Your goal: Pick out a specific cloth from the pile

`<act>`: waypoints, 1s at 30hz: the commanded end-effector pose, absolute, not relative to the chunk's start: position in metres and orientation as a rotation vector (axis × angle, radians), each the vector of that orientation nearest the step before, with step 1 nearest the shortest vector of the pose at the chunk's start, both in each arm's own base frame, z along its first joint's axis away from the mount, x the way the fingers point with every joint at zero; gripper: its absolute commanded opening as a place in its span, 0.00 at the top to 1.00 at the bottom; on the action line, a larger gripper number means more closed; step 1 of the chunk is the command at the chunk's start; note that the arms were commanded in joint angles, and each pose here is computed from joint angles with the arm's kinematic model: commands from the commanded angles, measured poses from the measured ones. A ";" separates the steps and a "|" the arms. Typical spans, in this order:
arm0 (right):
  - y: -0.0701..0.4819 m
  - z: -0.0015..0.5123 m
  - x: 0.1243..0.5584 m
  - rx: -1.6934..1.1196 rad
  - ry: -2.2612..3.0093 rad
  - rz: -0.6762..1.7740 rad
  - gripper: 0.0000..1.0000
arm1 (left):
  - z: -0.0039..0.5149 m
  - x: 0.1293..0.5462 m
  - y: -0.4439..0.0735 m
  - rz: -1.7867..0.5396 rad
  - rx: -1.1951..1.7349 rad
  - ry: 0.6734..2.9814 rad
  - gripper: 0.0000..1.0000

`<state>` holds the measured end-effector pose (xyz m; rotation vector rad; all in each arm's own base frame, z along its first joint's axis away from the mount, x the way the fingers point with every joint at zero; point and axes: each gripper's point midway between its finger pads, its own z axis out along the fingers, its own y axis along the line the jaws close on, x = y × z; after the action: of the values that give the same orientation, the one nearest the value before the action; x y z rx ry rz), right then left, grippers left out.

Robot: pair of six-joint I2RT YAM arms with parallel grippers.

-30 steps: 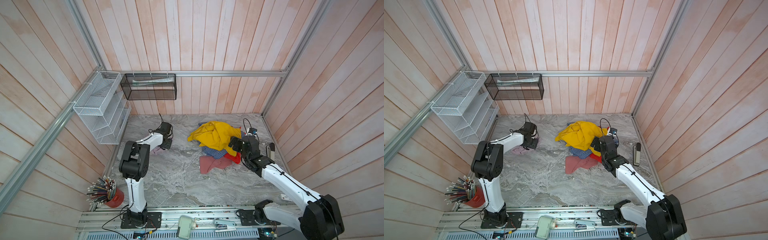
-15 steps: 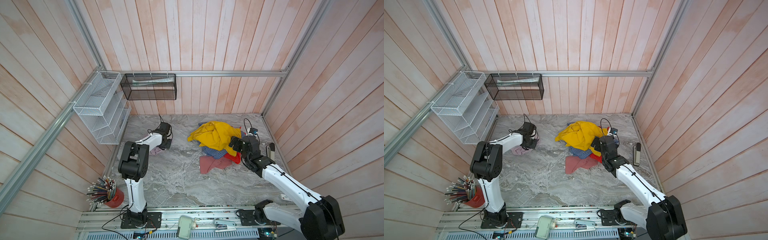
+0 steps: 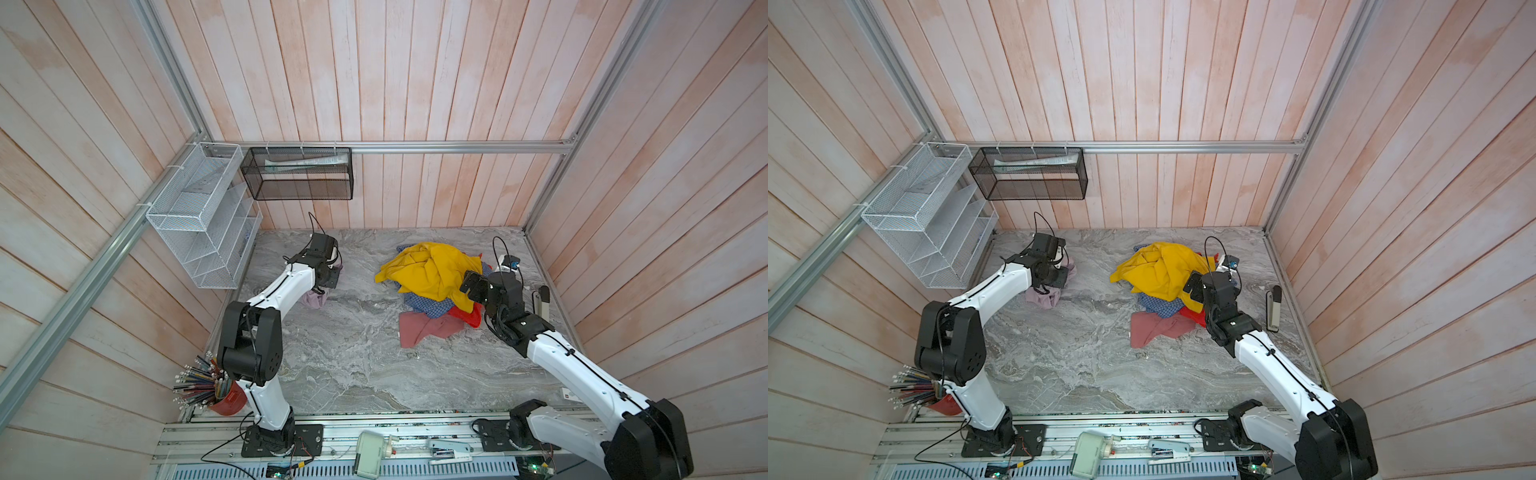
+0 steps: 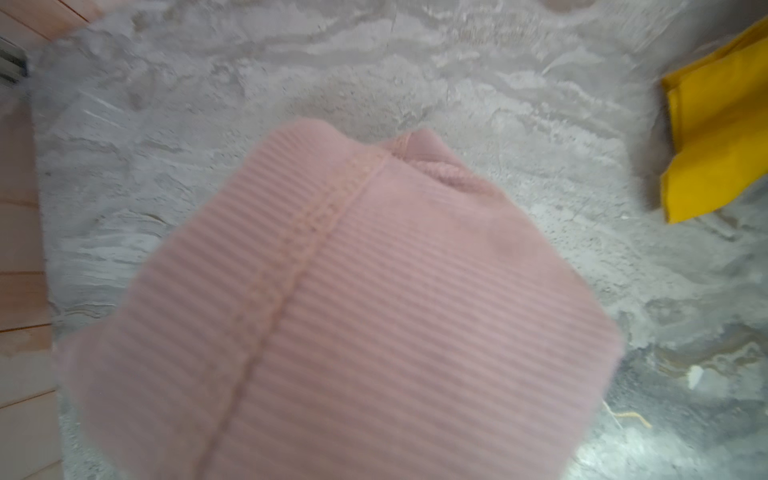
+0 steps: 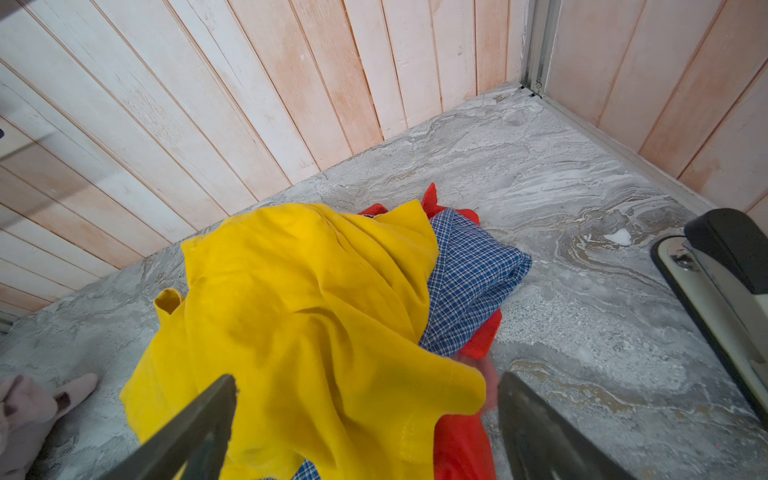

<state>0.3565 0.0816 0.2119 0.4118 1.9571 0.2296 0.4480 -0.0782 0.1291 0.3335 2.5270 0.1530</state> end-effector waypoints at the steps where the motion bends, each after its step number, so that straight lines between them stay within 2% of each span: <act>1: 0.080 0.218 0.355 0.412 1.937 0.225 0.02 | 0.177 0.460 -0.074 0.199 0.327 2.398 1.00; 9: 0.084 0.220 0.357 0.402 1.931 0.247 0.02 | 0.244 0.478 -0.063 0.370 0.407 2.126 1.00; 12: 0.085 0.220 0.358 0.399 1.931 0.250 0.02 | 0.253 0.490 -0.064 0.446 0.488 2.015 1.00; 18: 0.086 0.224 0.359 0.390 1.932 0.249 0.02 | 0.254 0.519 -0.062 0.596 0.604 1.856 1.00; 24: 0.082 0.229 0.356 0.393 1.926 0.227 0.02 | 0.250 0.536 -0.067 0.533 0.656 1.772 1.00; 30: 0.080 0.231 0.353 0.392 1.932 0.216 0.02 | 0.192 0.544 -0.062 0.595 0.794 1.764 1.00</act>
<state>0.3545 0.0813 0.2170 0.4034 1.9477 0.2350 0.5343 -0.0585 0.2032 0.7272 1.8404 0.5644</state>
